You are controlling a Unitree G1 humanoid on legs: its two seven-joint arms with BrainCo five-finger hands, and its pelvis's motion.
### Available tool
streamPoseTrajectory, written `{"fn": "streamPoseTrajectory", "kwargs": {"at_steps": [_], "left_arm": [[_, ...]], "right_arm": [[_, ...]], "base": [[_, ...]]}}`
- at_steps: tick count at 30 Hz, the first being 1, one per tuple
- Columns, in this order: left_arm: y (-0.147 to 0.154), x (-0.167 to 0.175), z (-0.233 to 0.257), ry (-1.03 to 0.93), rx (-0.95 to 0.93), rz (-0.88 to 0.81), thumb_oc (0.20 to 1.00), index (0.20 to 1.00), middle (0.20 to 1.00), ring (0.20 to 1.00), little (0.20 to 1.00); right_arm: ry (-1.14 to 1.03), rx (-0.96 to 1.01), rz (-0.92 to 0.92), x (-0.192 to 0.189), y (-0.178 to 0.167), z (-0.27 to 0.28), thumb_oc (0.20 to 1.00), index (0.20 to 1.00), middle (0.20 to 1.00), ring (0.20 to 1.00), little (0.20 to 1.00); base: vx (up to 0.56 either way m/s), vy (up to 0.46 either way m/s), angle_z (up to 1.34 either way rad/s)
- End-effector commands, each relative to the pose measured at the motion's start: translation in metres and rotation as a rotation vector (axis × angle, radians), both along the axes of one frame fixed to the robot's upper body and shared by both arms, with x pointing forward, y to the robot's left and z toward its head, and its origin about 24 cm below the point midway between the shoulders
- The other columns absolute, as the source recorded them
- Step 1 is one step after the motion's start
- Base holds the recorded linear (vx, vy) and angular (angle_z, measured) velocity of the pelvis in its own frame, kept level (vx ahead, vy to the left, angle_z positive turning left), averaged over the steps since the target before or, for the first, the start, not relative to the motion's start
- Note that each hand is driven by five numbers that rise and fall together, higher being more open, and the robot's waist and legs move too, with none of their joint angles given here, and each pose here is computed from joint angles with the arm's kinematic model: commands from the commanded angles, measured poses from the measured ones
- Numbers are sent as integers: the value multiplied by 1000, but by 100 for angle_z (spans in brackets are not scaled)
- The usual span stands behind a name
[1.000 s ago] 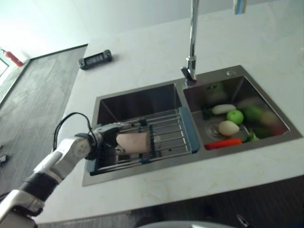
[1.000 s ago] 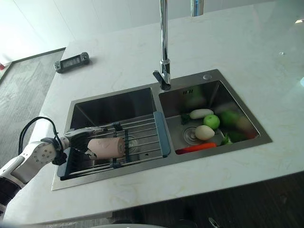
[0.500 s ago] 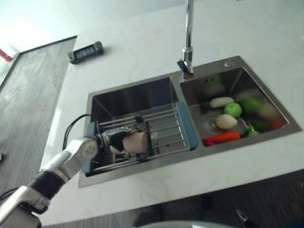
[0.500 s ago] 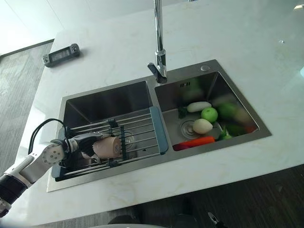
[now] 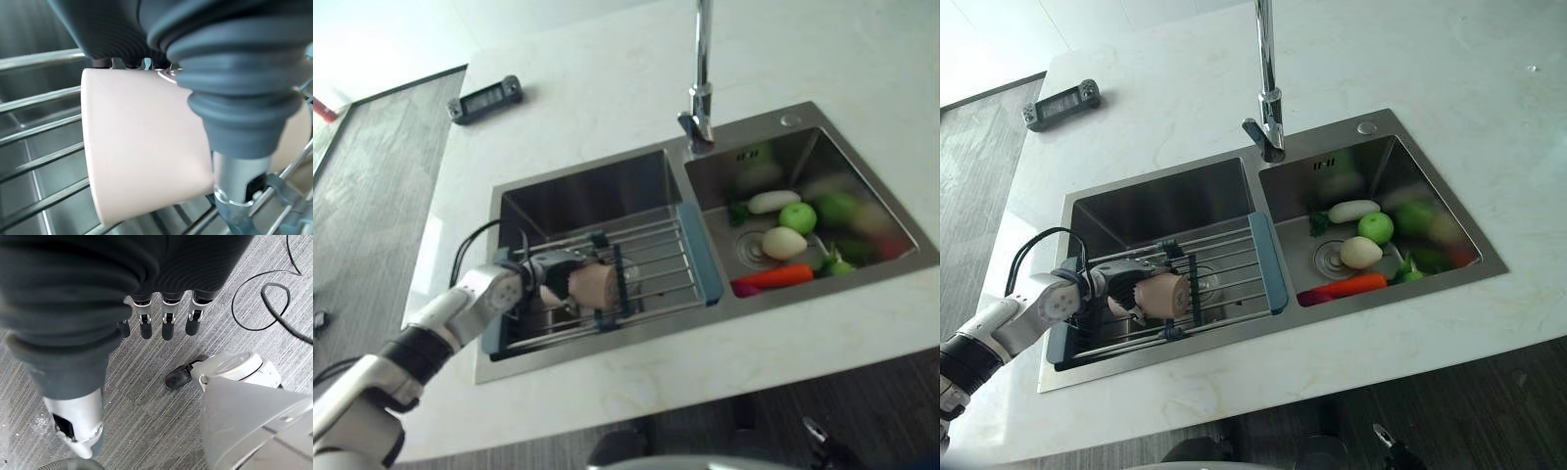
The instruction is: Place the dishes in the dishwasher.
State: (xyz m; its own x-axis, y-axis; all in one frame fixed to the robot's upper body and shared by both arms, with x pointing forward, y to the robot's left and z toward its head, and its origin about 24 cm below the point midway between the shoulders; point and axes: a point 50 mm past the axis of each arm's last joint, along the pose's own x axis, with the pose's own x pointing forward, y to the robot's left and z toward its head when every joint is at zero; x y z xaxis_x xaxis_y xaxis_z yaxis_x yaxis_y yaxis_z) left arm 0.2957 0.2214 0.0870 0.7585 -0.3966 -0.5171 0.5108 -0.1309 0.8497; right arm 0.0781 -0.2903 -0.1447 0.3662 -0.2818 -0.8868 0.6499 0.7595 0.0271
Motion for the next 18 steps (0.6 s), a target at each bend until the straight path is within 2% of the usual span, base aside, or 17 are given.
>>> {"fn": "streamPoseTrajectory", "kwargs": {"at_steps": [1,8,9,10,18], "left_arm": [[27,0,-12,11,163,64,1000,1000,1000,1000,1000],[29,0,-19,41,236,57,1000,1000,1000,1000,1000],[28,-1,-21,51,247,44,555,555,555,555,555],[27,-2,-23,66,258,32,200,200,200,200,200],[21,-4,-26,106,296,-12,200,200,200,200,200]], "right_arm": [[-55,0,10,18,3,2,1000,1000,1000,1000,1000],[-76,-1,16,24,3,4,1000,1000,1000,1000,1000],[-78,-2,17,25,4,4,1000,1000,1000,1000,1000],[-81,-3,18,26,3,5,1000,1000,1000,1000,1000],[-83,-9,22,27,1,6,1000,1000,1000,1000,1000]], "base": [[0,0,0],[0,0,0],[0,0,0],[0,0,0],[0,0,0]]}}
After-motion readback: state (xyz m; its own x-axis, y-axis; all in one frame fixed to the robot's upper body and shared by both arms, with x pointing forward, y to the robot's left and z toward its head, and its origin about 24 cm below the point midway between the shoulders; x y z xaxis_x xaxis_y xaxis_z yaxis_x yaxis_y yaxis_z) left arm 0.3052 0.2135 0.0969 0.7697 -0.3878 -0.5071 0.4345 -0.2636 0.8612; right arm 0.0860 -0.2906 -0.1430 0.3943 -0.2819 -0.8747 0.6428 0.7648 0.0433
